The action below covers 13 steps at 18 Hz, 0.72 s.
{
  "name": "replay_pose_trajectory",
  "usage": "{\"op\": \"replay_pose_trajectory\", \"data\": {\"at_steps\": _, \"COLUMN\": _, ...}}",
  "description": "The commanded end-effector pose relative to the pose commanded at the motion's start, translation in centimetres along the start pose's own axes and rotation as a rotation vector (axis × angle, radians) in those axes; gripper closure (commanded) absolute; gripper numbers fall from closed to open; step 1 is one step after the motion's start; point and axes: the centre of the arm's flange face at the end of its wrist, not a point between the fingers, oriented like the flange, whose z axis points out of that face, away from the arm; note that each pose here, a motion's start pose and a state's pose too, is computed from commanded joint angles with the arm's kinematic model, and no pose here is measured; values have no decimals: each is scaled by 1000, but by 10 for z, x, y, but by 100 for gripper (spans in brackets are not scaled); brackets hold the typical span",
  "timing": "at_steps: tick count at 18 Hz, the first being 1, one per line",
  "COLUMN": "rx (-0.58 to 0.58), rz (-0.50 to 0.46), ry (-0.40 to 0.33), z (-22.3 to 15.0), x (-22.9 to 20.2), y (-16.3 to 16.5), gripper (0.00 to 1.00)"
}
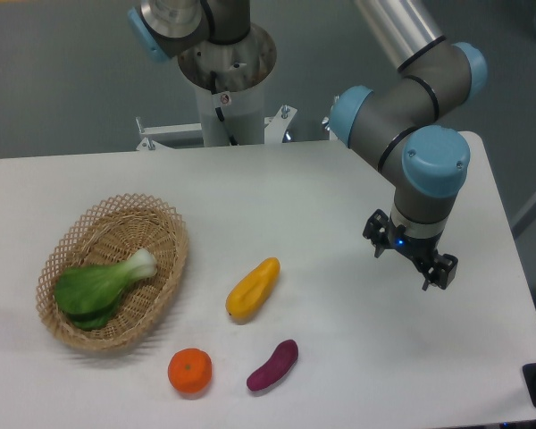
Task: Pick up the green vegetable from the basket
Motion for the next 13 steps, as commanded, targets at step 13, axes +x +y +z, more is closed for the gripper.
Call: {"op": "replay_pose_trajectory", "data": {"at_steps": 13, "rx": 18, "rz": -101, "ry": 12, "z": 2, "x": 18, "y": -40, "gripper": 0}}
